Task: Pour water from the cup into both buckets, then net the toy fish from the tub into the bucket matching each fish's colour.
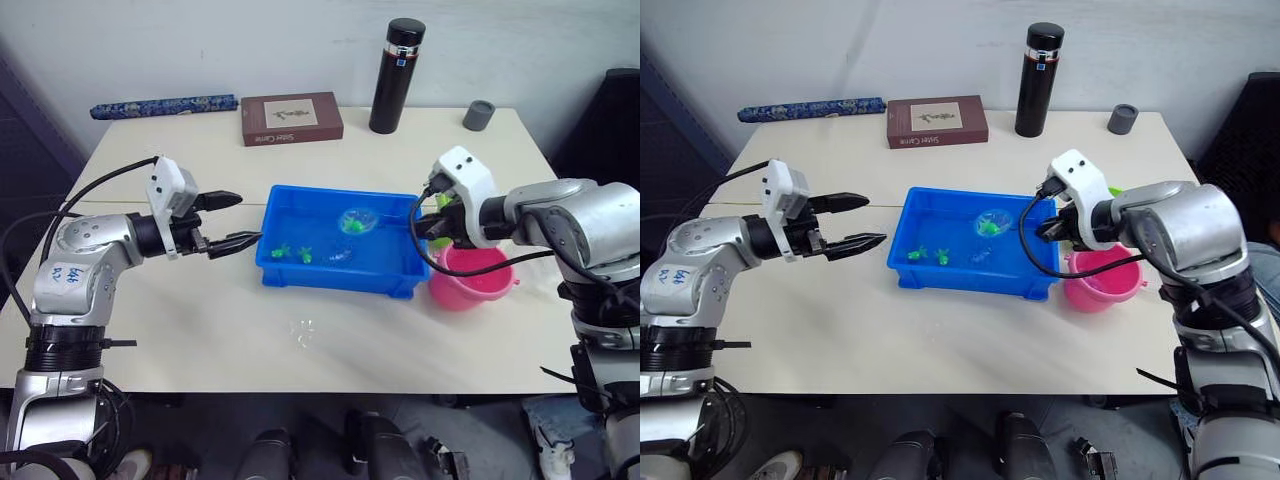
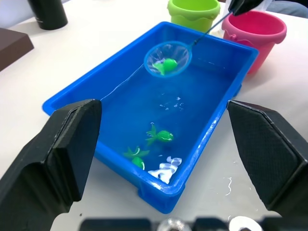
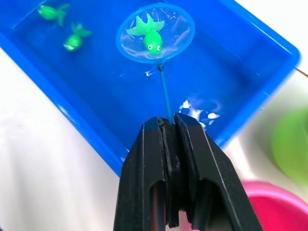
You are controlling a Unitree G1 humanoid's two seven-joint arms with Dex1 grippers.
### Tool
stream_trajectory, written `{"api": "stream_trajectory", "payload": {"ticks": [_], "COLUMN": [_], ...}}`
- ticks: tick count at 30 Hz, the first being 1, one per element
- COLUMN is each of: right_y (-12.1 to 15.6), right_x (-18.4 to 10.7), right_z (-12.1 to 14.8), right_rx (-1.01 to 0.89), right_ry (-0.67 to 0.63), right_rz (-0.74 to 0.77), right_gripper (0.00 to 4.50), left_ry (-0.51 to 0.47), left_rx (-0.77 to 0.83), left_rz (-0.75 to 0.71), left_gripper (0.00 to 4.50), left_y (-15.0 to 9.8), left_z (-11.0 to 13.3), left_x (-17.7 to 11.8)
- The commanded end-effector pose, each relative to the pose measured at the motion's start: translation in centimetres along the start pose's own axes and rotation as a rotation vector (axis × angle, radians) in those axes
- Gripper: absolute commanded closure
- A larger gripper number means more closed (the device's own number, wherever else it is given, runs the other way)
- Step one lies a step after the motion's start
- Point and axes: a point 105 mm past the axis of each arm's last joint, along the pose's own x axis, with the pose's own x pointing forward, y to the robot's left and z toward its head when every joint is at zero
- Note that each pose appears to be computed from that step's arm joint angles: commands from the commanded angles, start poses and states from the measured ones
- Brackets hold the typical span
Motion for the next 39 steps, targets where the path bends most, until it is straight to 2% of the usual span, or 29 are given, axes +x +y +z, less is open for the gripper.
{"api": "stream_trajectory", "payload": {"ticks": [1,11,14,19,32,39], "right_y": [-1.6,-7.7,-9.1,-9.6,-10.2,-9.5], "right_x": [-3.4,-7.7,-8.1,-7.8,-6.6,-6.3], "right_z": [1.9,-0.6,-1.5,-2.0,-3.6,-3.3], "right_rx": [-0.032,0.076,0.042,-0.009,-0.447,-0.798], "right_ry": [-0.137,-0.180,-0.153,-0.130,0.040,0.090], "right_rz": [-0.065,-0.323,-0.412,-0.464,-0.633,-0.684], "right_gripper": [4.50,4.50,4.50,4.50,4.50,4.50], "left_ry": [-0.021,-0.024,-0.038,-0.056,-0.069,-0.071], "left_rx": [0.053,0.069,0.081,0.098,0.102,0.098], "left_rz": [-0.010,-0.049,-0.077,-0.098,-0.109,-0.110], "left_gripper": [0.03,0.03,0.03,0.03,0.03,0.03], "left_y": [0.3,0.5,0.4,0.3,0.3,0.4], "left_z": [1.3,1.7,2.1,2.5,2.5,2.3], "left_x": [0.1,1.0,1.6,2.2,2.6,2.7]}}
